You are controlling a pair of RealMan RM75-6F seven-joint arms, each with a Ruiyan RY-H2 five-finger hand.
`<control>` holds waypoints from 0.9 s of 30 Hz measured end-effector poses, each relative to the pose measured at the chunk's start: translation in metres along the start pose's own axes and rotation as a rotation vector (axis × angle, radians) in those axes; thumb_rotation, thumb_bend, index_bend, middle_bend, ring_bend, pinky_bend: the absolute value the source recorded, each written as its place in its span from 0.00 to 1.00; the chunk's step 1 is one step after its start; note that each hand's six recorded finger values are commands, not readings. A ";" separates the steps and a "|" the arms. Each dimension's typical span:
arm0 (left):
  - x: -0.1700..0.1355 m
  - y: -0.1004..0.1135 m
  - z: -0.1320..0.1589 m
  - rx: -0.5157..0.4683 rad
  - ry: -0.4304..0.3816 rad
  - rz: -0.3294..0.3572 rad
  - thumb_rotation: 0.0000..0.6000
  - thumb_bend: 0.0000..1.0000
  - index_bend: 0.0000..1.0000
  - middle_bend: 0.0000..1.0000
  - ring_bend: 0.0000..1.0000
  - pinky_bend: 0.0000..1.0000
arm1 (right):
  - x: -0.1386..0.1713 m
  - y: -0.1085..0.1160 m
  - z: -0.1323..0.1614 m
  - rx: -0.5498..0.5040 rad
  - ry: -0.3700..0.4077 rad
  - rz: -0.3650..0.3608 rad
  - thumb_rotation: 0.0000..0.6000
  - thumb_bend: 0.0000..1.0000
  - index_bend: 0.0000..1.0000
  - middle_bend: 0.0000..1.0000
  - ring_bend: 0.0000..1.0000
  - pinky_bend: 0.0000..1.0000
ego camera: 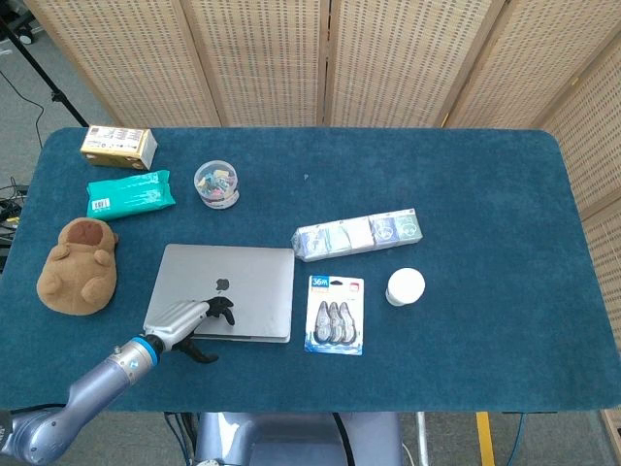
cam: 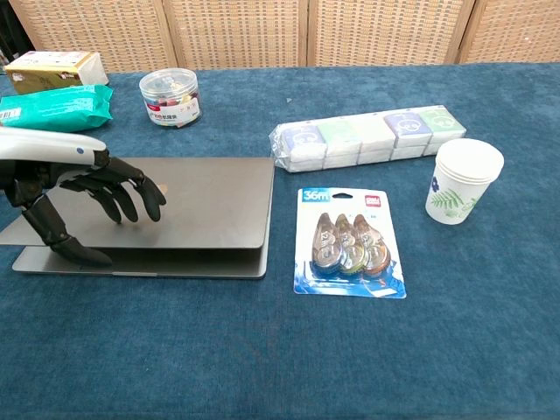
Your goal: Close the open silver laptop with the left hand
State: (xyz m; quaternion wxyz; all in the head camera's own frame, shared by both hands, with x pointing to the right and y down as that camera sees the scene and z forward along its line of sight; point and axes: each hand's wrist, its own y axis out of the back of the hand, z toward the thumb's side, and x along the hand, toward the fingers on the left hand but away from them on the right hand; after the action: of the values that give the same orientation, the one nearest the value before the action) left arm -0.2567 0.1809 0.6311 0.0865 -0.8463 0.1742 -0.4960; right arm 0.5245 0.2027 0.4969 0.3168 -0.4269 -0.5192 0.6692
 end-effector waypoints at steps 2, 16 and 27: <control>0.000 -0.002 -0.002 -0.001 0.004 -0.003 1.00 0.20 0.36 0.20 0.26 0.24 | 0.000 0.000 0.000 -0.001 0.000 0.000 1.00 0.38 0.17 0.00 0.00 0.00; 0.000 -0.021 -0.019 0.014 0.040 -0.037 1.00 0.20 0.36 0.20 0.26 0.24 | 0.001 -0.001 0.001 -0.008 0.004 0.005 1.00 0.37 0.17 0.00 0.00 0.00; 0.001 -0.017 -0.024 0.025 0.052 -0.012 1.00 0.20 0.36 0.20 0.26 0.24 | 0.002 -0.002 0.005 -0.011 0.017 0.006 1.00 0.38 0.17 0.00 0.00 0.00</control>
State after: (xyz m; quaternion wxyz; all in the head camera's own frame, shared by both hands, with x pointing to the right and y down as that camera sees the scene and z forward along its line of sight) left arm -0.2739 0.1971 0.6493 0.0898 -0.8331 0.1651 -0.5203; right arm 0.5197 0.2028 0.4986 0.3168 -0.4361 -0.5189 0.6634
